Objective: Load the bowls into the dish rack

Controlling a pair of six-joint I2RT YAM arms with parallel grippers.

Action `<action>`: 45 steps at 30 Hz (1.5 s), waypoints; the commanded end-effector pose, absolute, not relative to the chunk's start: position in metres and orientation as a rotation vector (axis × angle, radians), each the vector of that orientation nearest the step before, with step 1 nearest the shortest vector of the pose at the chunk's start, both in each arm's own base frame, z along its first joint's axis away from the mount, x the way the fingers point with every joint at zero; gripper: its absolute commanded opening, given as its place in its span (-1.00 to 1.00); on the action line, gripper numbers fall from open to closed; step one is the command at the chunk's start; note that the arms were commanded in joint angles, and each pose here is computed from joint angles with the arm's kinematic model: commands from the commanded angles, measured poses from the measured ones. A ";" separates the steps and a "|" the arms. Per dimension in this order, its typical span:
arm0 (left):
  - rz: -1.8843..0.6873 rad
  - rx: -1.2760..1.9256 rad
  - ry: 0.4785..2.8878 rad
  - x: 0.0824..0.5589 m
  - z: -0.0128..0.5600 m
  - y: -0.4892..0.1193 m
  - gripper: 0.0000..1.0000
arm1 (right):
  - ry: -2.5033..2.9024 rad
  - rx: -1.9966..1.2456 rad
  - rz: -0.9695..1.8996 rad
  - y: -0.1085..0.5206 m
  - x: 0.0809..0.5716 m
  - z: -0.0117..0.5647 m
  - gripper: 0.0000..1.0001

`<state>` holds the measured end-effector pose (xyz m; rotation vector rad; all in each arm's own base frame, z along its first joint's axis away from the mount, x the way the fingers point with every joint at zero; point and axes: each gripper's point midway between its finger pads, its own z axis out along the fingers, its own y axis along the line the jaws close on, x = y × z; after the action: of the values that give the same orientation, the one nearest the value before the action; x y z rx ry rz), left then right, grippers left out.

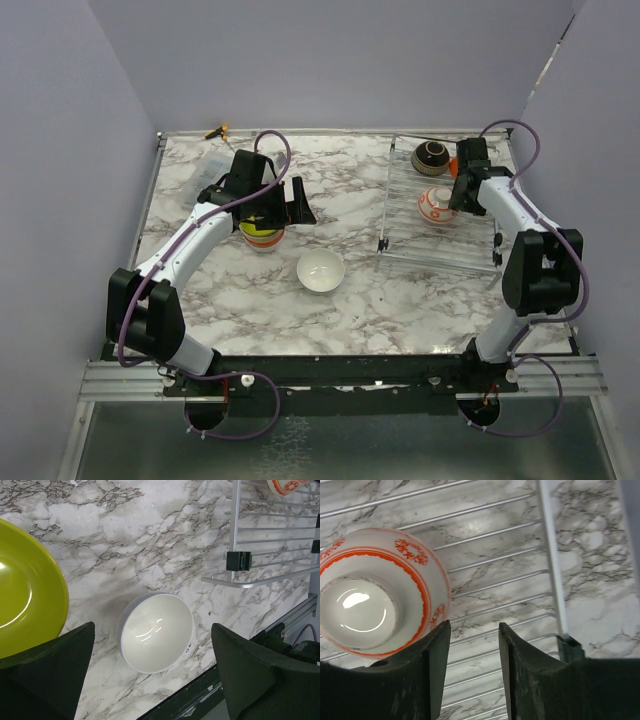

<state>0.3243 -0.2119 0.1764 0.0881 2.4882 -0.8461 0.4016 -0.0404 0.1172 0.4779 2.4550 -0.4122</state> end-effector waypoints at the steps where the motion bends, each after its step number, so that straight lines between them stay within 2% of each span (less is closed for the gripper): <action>1: -0.833 0.076 2.475 0.329 0.181 -0.211 0.96 | 2.491 0.460 -0.169 -0.012 0.429 0.103 -0.07; 11: -0.818 0.072 2.463 0.324 0.183 -0.207 0.96 | 2.497 0.470 0.154 0.032 0.459 0.096 -0.10; 28: -0.782 0.057 2.484 0.320 0.173 -0.201 0.96 | 2.449 0.385 0.335 0.057 0.497 0.090 -0.13; 33: -0.762 0.070 2.505 0.316 0.163 -0.198 0.87 | 2.426 0.387 0.339 0.057 0.501 0.092 -0.14; 37: -0.753 0.087 2.522 0.310 0.156 -0.196 0.71 | 2.402 0.411 0.315 0.053 0.504 0.096 -0.14; 42: -0.658 0.092 2.567 0.298 0.142 -0.185 0.68 | 2.339 0.440 0.258 0.042 0.494 0.120 -0.05; 45: -0.610 0.092 2.583 0.296 0.137 -0.183 0.68 | 2.321 0.471 0.202 0.033 0.477 0.137 0.14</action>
<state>0.3025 -0.1923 0.1404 0.0732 2.5739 -0.7147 0.4849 0.0463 0.0969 0.4294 2.4246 0.2708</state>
